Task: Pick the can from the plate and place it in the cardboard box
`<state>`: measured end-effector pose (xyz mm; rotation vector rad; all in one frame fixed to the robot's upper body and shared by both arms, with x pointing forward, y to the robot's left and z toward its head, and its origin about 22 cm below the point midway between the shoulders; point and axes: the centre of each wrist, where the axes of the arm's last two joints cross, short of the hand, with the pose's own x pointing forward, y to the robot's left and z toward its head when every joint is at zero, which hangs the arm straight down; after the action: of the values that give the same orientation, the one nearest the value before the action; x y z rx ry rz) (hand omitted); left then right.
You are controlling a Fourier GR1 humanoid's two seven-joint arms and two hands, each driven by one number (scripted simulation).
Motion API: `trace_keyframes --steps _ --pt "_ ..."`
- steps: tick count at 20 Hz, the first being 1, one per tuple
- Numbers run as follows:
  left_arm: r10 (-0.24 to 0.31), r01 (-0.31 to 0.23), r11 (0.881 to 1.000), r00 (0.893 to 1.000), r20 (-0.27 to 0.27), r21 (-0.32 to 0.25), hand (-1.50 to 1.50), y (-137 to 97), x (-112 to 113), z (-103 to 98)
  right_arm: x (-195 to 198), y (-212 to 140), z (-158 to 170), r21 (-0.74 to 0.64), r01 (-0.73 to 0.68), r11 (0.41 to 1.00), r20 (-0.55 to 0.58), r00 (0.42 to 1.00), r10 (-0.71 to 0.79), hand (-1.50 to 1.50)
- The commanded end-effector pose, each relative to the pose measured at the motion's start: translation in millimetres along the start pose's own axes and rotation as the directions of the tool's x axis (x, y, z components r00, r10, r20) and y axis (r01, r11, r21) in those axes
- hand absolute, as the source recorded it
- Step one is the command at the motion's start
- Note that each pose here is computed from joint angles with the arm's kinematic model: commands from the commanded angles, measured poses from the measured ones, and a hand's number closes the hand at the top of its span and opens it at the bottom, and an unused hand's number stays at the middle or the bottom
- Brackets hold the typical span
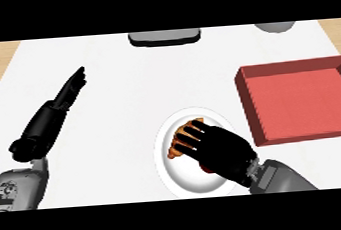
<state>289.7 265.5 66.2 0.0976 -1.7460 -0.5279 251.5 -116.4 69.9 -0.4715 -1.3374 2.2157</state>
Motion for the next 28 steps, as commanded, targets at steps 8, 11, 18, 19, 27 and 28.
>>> trace_keyframes --steps 8,11,18,19,27,28 --pt "0.006 -0.006 1.0 1.0 -0.005 -0.003 0.0 0 -8 3 -32 20 -11 0.043 0.005 0.999 0.027 1.0 -0.006 -1.5" --pt "-0.024 0.024 1.0 1.0 -0.007 -0.005 0.0 -3 -6 -5 0 34 -19 0.013 -0.047 0.999 0.141 0.989 0.044 1.5" --pt "-0.017 0.017 1.0 1.0 -0.002 0.012 0.0 -3 15 2 3 53 -25 -0.176 -0.072 0.982 0.156 0.983 0.1 1.5" --pt "-0.003 0.003 1.0 1.0 -0.002 -0.006 0.0 8 -15 21 -6 58 -11 -0.161 -0.038 0.986 0.219 0.973 0.073 1.5" --pt "-0.01 0.01 1.0 1.0 -0.01 0.022 0.0 17 0 17 25 120 107 -0.168 0.161 0.972 0.485 0.873 -0.061 1.5" --pt "0.011 -0.011 0.999 1.0 -0.011 0.031 0.0 8 -9 13 17 121 116 -0.236 0.163 0.958 0.485 0.874 -0.029 1.5"
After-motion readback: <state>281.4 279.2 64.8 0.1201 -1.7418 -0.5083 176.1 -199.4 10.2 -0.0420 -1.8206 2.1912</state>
